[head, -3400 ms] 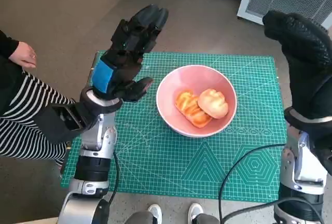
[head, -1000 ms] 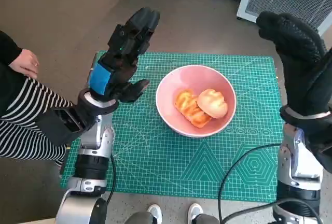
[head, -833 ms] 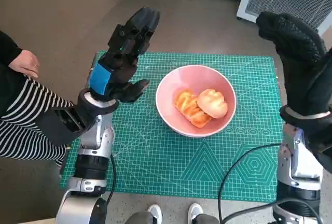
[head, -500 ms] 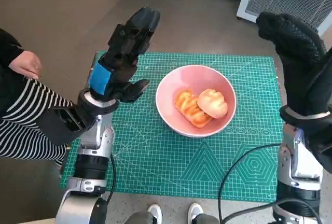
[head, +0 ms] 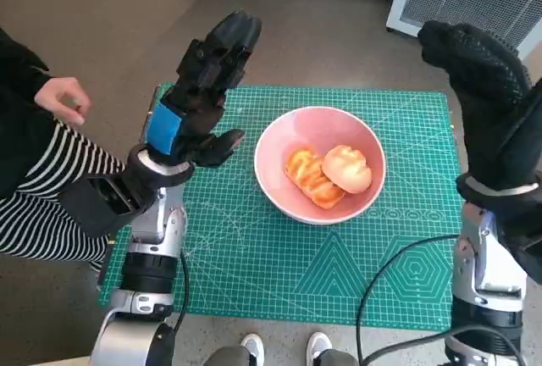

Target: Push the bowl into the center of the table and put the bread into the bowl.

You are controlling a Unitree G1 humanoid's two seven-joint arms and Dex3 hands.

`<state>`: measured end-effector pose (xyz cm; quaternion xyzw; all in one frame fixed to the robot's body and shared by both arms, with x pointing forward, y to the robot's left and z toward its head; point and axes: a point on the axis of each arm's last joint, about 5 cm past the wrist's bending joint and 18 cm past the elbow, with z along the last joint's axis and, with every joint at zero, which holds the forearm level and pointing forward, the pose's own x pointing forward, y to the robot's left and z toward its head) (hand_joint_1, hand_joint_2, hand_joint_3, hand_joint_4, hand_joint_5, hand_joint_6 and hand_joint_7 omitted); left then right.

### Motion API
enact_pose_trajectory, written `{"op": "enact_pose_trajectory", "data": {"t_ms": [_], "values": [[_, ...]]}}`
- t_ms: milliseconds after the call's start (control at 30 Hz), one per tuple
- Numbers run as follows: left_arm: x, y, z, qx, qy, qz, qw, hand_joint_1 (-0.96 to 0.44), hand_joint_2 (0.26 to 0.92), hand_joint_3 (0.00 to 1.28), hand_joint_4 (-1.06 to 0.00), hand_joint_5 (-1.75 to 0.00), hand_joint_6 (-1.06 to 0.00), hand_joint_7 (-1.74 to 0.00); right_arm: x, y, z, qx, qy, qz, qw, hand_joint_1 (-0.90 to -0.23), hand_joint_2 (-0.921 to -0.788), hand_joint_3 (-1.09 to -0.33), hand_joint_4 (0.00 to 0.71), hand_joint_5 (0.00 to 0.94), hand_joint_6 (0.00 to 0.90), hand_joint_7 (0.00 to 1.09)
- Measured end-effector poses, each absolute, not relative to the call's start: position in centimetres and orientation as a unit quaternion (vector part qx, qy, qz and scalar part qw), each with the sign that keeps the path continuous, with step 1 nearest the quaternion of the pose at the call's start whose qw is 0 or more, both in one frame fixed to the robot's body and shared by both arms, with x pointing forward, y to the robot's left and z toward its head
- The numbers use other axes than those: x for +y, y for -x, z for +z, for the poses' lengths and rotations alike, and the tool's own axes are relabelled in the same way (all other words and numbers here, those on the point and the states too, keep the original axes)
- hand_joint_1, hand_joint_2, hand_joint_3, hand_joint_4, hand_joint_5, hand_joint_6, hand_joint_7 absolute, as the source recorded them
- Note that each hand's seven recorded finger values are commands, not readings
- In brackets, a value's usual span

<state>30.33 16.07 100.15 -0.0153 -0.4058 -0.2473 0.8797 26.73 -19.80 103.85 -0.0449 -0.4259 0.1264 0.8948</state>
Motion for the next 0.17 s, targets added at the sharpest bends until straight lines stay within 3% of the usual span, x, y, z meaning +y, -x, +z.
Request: {"op": "enact_pose_trajectory", "data": {"t_ms": [167], "values": [[16.11, -30.35, 100.15, -0.404, 0.015, -0.248, 0.881, -0.75, 0.921, 0.41, -0.04, -0.01, 0.0, -0.39, -19.75, -26.72, 103.79, -0.427, 0.043, 0.126, 0.895, -0.697, -0.921, -0.646, 0.167, 0.0, 0.099, 0.43]]}}
